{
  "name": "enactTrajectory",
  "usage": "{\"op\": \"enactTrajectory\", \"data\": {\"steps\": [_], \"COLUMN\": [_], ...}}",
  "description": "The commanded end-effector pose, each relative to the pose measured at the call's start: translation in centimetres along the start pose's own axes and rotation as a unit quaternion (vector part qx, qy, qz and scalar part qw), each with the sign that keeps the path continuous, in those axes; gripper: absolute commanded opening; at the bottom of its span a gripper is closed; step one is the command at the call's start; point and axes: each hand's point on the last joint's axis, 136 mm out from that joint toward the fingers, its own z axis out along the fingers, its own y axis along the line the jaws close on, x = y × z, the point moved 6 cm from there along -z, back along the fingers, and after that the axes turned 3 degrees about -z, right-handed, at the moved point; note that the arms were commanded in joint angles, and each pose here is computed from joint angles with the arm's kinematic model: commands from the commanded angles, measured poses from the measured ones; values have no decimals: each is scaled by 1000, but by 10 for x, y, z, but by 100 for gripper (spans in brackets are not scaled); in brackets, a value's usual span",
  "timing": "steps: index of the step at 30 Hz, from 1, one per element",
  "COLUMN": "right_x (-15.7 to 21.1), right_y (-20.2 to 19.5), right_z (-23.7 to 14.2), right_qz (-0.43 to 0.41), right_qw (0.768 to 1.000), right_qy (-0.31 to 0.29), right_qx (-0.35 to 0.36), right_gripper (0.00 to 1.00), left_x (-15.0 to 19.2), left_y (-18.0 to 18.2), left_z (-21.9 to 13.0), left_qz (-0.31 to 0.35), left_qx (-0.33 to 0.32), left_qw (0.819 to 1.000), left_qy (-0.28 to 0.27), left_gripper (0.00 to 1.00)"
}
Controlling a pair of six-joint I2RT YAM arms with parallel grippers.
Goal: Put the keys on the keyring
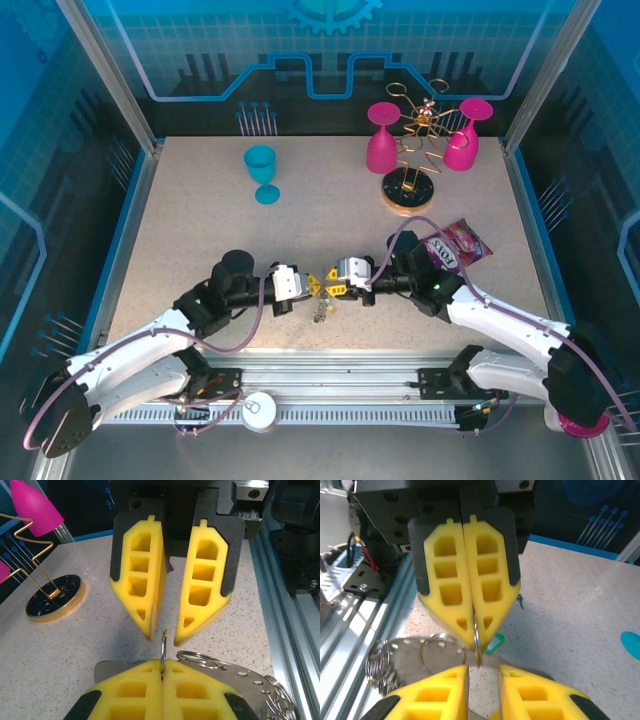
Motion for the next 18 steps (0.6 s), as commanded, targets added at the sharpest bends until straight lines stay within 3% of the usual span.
{"op": "enactTrajectory", "data": {"steps": [1,18], "right_x": [3,-16], "right_y": [2,3], "right_z": [-5,14], "right_qz": [-11,-31], "right_qw": [1000,999], "right_qy": [24,0], "right_qx": [4,-17], "right_gripper": [20,17], "left_x": [-7,-6], "left_y": [3,0], "left_z": [-2,2], "left_qz": [26,19], "left_qx": [-11,9], "left_qw": [1000,1000], "left_qy": [-4,3], "left_gripper": [0,0]}}
